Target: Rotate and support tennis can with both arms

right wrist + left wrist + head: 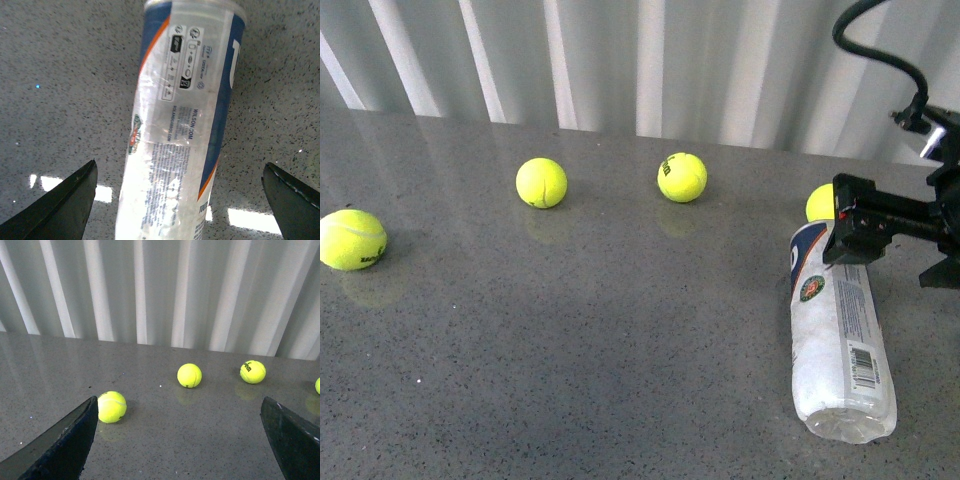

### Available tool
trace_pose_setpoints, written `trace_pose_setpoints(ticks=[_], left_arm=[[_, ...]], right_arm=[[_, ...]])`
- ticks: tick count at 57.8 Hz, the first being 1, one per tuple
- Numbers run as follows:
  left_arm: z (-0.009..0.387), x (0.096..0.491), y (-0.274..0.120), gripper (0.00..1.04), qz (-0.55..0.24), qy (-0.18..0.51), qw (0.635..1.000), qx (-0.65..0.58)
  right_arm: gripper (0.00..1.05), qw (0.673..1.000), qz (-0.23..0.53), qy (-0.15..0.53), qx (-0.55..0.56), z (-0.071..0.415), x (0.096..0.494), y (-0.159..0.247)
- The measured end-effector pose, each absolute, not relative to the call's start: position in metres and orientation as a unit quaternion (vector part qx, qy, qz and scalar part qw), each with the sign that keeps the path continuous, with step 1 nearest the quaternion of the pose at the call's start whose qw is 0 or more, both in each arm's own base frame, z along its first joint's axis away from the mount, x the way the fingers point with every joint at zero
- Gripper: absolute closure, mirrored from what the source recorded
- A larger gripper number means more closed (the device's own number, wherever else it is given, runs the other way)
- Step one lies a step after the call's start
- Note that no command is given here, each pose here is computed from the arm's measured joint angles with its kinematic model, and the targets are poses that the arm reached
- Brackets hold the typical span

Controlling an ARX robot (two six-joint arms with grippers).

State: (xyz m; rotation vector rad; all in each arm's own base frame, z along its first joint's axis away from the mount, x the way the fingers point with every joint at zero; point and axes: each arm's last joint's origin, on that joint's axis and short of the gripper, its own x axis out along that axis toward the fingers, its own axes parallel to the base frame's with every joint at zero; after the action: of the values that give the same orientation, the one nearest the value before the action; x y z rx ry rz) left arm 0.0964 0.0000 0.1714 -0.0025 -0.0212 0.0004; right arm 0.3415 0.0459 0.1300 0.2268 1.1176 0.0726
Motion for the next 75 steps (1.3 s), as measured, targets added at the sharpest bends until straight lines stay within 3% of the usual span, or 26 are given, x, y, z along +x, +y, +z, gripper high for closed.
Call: trace_pose_setpoints(ticks=[14, 49, 59, 75], left_arm=[[0.171, 0.096, 0.0, 0.07, 0.0, -0.011, 1.0, -0.001], [0.171, 0.096, 0.0, 0.07, 0.0, -0.011, 1.0, -0.001], [0.171, 0.096, 0.0, 0.07, 0.0, -0.011, 1.0, -0.001], [0.171, 0.096, 0.0, 0.07, 0.0, -0.011, 1.0, -0.001]], right_arm=[[0.07, 0.828, 0.045, 0.544, 0.126, 0.103, 0.353, 0.05], [0.08, 0.833, 0.058, 0.538, 0.116, 0.08, 0.366, 0.073], [0.38, 0.835, 0.06, 0.534, 0.118, 0.079, 0.367, 0.072], [0.68, 0.836, 0.059, 0.532, 0.123, 0.077, 0.365, 0.068]])
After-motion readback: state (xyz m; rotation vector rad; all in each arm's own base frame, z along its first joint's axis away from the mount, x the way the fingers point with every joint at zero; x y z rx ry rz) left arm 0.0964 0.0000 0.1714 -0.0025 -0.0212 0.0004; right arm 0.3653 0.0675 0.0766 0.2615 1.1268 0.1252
